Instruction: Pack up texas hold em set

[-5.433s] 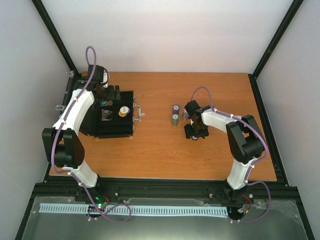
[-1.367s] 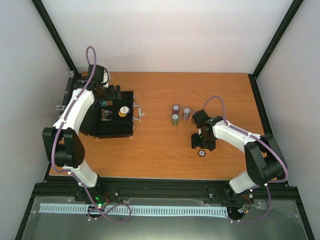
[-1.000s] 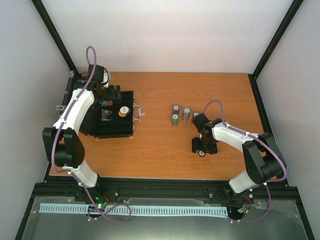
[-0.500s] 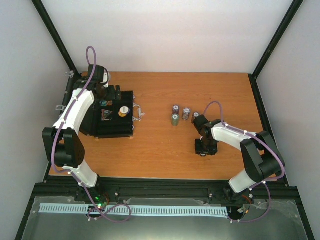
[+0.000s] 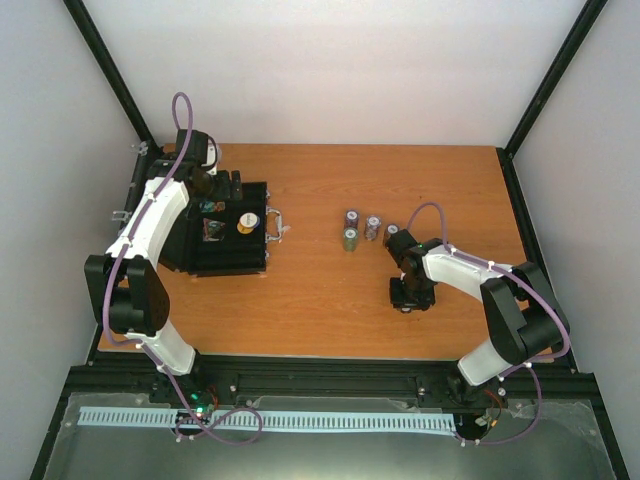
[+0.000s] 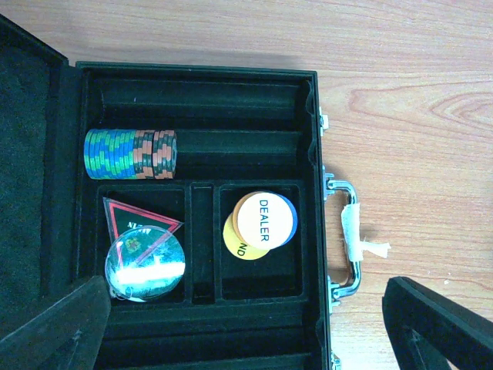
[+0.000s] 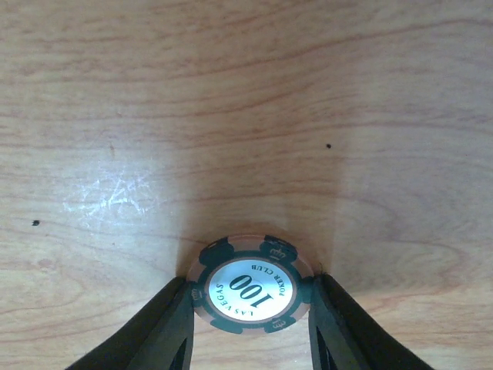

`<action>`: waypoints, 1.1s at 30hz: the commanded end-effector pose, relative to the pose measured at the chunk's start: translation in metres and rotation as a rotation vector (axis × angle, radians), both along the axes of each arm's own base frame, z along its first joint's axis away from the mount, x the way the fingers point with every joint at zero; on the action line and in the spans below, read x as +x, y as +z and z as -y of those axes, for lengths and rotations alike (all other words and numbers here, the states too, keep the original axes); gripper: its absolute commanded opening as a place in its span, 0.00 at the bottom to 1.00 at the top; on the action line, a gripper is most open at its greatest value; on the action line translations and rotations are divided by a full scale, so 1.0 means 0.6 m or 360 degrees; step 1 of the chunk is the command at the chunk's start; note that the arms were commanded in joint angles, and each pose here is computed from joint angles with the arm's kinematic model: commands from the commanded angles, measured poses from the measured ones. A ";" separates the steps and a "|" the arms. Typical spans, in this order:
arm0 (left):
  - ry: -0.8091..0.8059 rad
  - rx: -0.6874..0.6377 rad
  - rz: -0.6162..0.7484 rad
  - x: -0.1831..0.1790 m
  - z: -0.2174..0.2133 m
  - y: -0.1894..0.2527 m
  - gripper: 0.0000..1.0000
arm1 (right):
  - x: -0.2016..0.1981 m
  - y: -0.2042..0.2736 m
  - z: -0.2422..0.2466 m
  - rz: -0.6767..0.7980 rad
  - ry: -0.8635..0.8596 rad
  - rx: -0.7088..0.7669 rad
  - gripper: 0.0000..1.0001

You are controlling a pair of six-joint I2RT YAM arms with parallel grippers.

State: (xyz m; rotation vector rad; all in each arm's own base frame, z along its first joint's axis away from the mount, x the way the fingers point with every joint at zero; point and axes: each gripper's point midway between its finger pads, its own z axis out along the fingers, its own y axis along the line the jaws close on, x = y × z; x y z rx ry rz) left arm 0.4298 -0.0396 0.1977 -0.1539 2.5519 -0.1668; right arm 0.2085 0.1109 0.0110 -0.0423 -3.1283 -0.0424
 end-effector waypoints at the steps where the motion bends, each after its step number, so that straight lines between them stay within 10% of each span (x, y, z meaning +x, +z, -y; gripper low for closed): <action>1: 0.0017 0.0002 0.0019 0.000 -0.006 0.010 1.00 | -0.002 -0.015 -0.013 -0.0025 0.0011 0.0058 0.31; 18: 0.0021 -0.0010 0.0026 0.002 -0.005 0.014 1.00 | 0.052 0.084 -0.076 0.0150 0.0140 0.0280 0.30; 25: 0.0023 -0.0003 0.0029 -0.002 -0.006 0.016 1.00 | 0.034 0.070 -0.039 0.0116 0.0083 0.0123 0.76; 33: 0.0021 -0.0003 0.0035 -0.002 -0.006 0.019 1.00 | -0.005 0.013 -0.020 -0.0041 0.0067 0.0053 0.80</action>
